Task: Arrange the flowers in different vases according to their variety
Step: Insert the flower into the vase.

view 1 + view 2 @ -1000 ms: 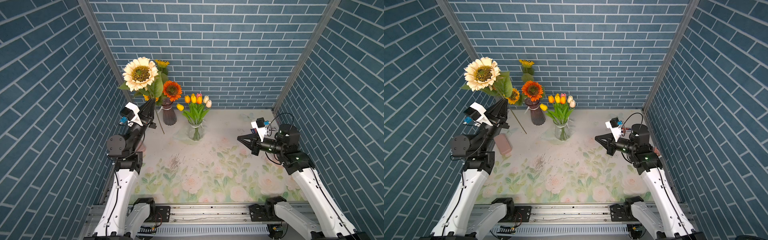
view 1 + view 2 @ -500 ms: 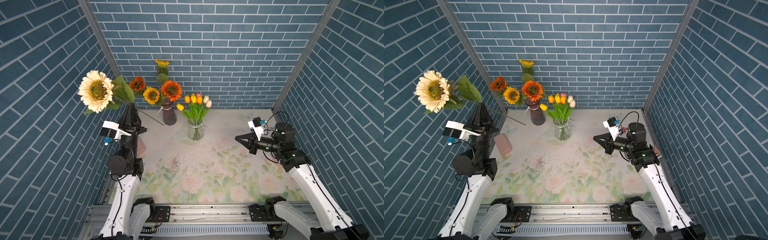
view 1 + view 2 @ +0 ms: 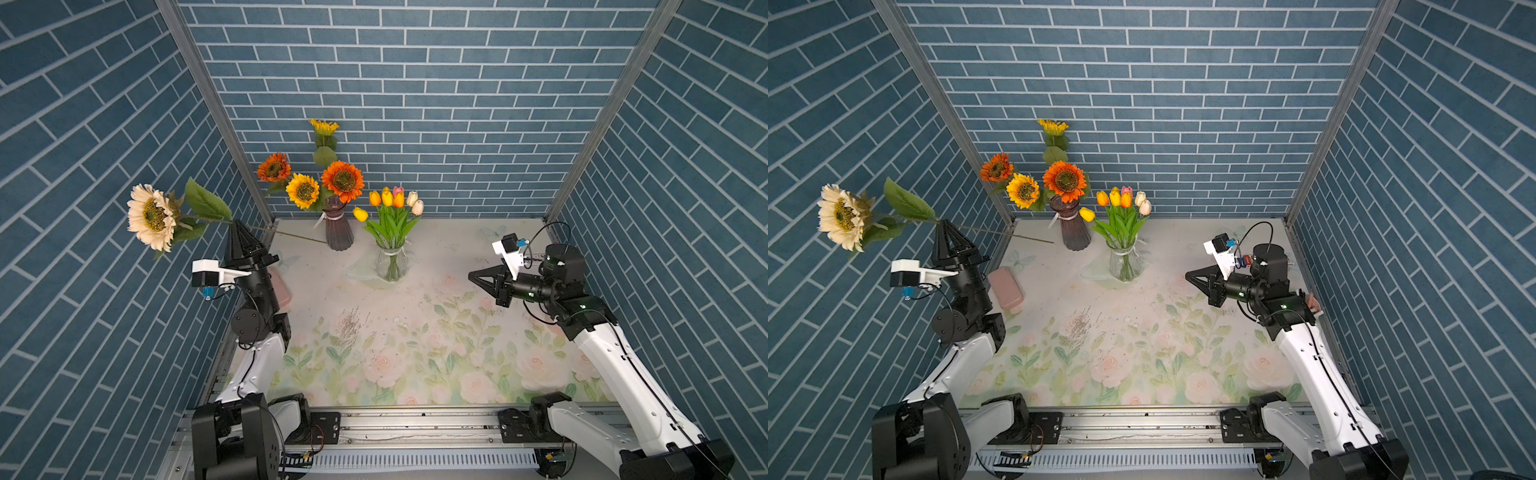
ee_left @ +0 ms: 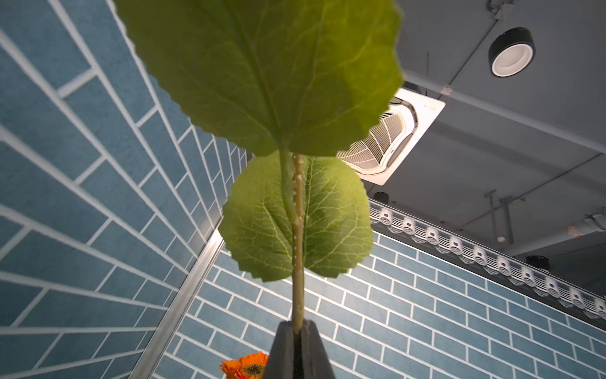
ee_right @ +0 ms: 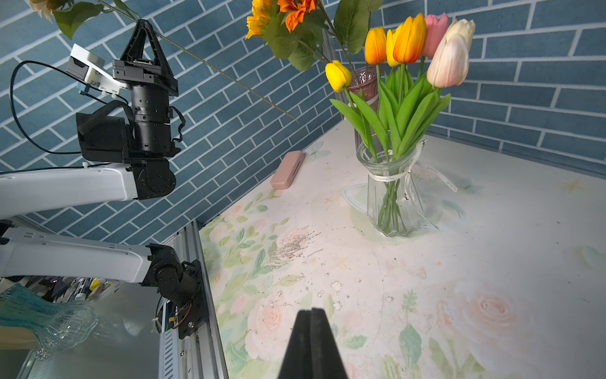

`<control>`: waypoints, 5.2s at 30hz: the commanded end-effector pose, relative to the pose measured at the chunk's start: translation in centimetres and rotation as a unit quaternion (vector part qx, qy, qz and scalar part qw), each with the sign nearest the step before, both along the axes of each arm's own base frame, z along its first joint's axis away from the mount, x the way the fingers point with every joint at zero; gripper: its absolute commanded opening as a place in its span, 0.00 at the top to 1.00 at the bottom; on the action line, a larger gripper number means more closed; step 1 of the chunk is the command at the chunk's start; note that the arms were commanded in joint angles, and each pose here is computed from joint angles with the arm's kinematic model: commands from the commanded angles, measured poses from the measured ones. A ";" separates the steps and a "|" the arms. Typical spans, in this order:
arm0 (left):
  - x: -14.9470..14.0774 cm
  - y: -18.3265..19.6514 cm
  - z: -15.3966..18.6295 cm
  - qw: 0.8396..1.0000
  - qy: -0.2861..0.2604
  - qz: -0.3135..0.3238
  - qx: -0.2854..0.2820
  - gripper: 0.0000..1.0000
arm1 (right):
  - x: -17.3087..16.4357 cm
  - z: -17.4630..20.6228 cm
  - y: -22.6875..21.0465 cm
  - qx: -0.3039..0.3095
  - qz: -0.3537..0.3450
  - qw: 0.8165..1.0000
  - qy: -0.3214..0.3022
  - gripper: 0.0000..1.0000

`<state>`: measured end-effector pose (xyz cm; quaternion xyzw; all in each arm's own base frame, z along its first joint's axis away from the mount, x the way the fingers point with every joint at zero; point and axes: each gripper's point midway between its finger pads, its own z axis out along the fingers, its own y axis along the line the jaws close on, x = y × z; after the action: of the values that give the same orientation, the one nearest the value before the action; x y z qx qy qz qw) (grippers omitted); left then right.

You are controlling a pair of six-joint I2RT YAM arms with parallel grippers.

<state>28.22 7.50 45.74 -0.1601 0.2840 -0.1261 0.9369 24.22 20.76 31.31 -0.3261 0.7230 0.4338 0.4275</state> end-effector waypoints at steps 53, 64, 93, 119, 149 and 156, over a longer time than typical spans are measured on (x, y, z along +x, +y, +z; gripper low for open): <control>14.6 4.1 -0.1 0.993 -0.095 -0.016 -0.070 1.00 | 5.9 -1.9 1.9 -0.045 -0.029 0.997 0.052 0.97; 17.6 1.4 -3.2 0.994 -0.057 -0.047 -0.075 1.00 | 5.8 -2.0 1.8 -0.049 -0.032 0.997 0.052 0.97; 22.5 -5.2 -10.0 0.991 0.025 -0.115 -0.067 1.00 | 5.8 -3.2 1.5 -0.064 -0.037 0.995 0.060 0.96; 24.3 -7.2 -12.5 0.982 0.045 -0.170 -0.072 0.44 | 5.7 -3.4 1.4 -0.067 -0.037 0.995 0.058 0.95; 17.5 -10.0 -12.7 0.974 0.119 -0.169 0.092 0.35 | 4.4 -3.5 1.3 -0.064 -0.021 0.997 0.046 0.95; 12.7 -11.7 -12.7 0.960 0.146 -0.187 0.147 0.35 | 3.9 -4.3 1.1 -0.070 -0.019 0.996 0.048 0.94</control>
<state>45.01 -2.93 28.04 -0.0545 0.5401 -0.2317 0.8072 28.88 21.85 26.84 -0.2996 0.7879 0.3921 0.3684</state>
